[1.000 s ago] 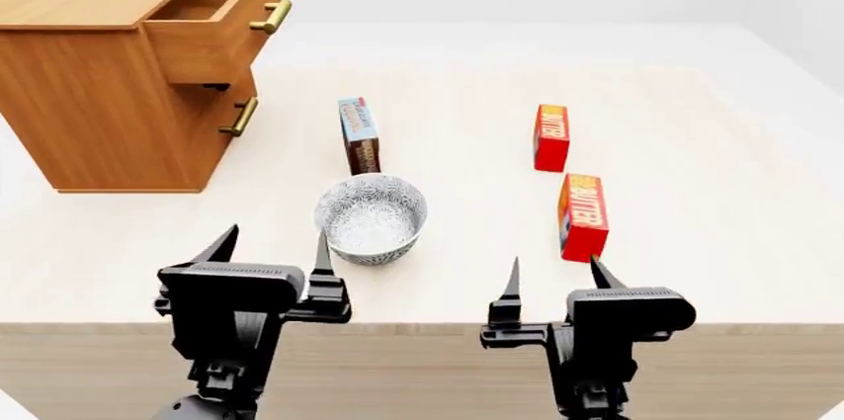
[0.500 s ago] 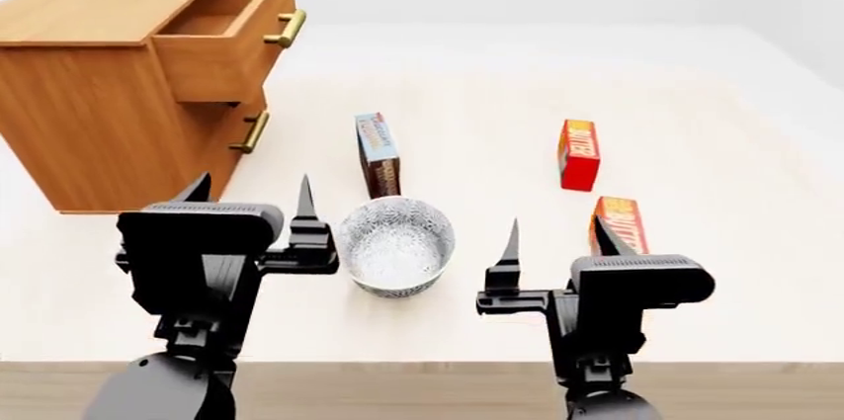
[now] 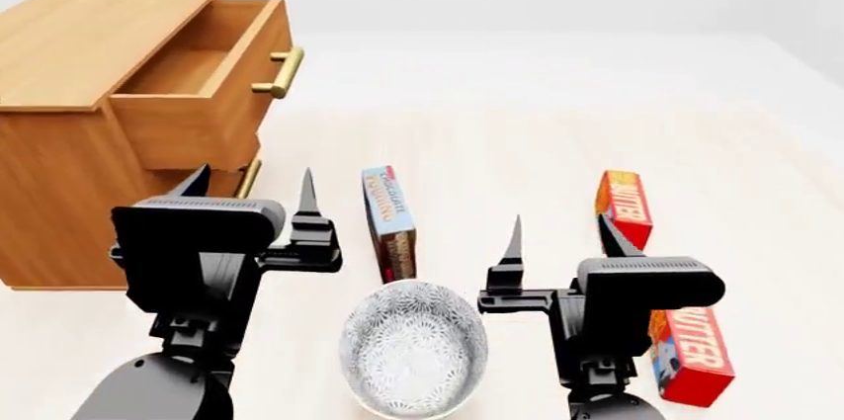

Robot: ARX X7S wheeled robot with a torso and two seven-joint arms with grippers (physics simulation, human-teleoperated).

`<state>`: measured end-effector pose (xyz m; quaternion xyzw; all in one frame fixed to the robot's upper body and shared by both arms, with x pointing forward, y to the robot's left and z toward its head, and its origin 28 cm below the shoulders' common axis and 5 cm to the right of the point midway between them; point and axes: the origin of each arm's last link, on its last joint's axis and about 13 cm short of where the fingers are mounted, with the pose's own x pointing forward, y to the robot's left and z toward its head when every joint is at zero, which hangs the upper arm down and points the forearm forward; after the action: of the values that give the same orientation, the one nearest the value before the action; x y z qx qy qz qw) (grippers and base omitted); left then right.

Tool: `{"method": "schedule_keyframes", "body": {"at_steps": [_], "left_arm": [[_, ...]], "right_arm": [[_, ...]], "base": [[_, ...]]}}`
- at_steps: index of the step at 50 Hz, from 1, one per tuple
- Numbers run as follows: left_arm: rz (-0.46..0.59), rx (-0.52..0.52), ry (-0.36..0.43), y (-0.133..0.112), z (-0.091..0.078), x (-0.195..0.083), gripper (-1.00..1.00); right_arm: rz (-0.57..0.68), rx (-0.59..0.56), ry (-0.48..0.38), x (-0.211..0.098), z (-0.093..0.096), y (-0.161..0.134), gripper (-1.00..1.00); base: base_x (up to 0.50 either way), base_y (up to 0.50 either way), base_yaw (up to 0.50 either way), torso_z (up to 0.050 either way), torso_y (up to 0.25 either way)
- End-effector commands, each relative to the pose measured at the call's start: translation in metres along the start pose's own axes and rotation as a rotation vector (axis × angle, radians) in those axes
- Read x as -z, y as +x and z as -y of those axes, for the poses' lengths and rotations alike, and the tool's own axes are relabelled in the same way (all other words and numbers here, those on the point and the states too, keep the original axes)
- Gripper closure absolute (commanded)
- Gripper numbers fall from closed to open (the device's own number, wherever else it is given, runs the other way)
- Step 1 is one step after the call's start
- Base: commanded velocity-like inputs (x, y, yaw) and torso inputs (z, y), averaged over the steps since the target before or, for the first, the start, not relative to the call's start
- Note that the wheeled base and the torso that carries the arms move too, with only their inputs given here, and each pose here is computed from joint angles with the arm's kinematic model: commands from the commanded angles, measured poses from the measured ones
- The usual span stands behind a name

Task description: Put the butter at the front in the top drawer of the cabinet and close it.

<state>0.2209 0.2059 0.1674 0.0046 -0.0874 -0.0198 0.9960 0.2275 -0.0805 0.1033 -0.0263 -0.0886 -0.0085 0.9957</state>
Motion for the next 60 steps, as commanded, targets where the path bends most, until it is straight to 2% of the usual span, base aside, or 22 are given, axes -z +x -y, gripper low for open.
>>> {"method": "schedule_keyframes", "body": {"at_steps": [1, 16, 31, 41, 50, 60], "left_arm": [[0.01, 0.009, -0.005, -0.002, 0.001, -0.004, -1.0], [0.029, 0.034, -0.028, -0.003, 0.004, -0.007, -1.0], [0.066, 0.057, -0.035, -0.004, 0.005, -0.014, -1.0], [0.119, 0.062, -0.068, 0.014, 0.003, -0.048, -1.0], [0.152, 0.063, -0.042, 0.038, -0.004, -0.085, -1.0], [0.094, 0.032, -0.023, 0.066, -0.019, -0.114, -1.0]], "right_arm": [[0.003, 0.001, 0.002, -0.001, 0.0, -0.001, -1.0], [-0.006, 0.01, 0.0, 0.0, 0.001, -0.001, -1.0], [-0.008, 0.014, -0.012, 0.0, 0.0, 0.001, -1.0], [-0.012, 0.011, -0.015, 0.001, -0.001, 0.002, -1.0], [-0.015, 0.009, -0.015, 0.002, 0.0, 0.0, -1.0], [-0.017, 0.011, -0.013, 0.001, 0.0, 0.0, -1.0]], "base": [[0.5, 0.0, 0.0, 0.0, 0.0], [0.45, 0.0, 0.0, 0.0, 0.001], [0.03, 0.0, 0.0, 0.0, 0.0], [0.0, 0.0, 0.0, 0.0, 0.0], [0.0, 0.0, 0.0, 0.0, 0.0], [0.0, 0.0, 0.0, 0.0, 0.0]]}}
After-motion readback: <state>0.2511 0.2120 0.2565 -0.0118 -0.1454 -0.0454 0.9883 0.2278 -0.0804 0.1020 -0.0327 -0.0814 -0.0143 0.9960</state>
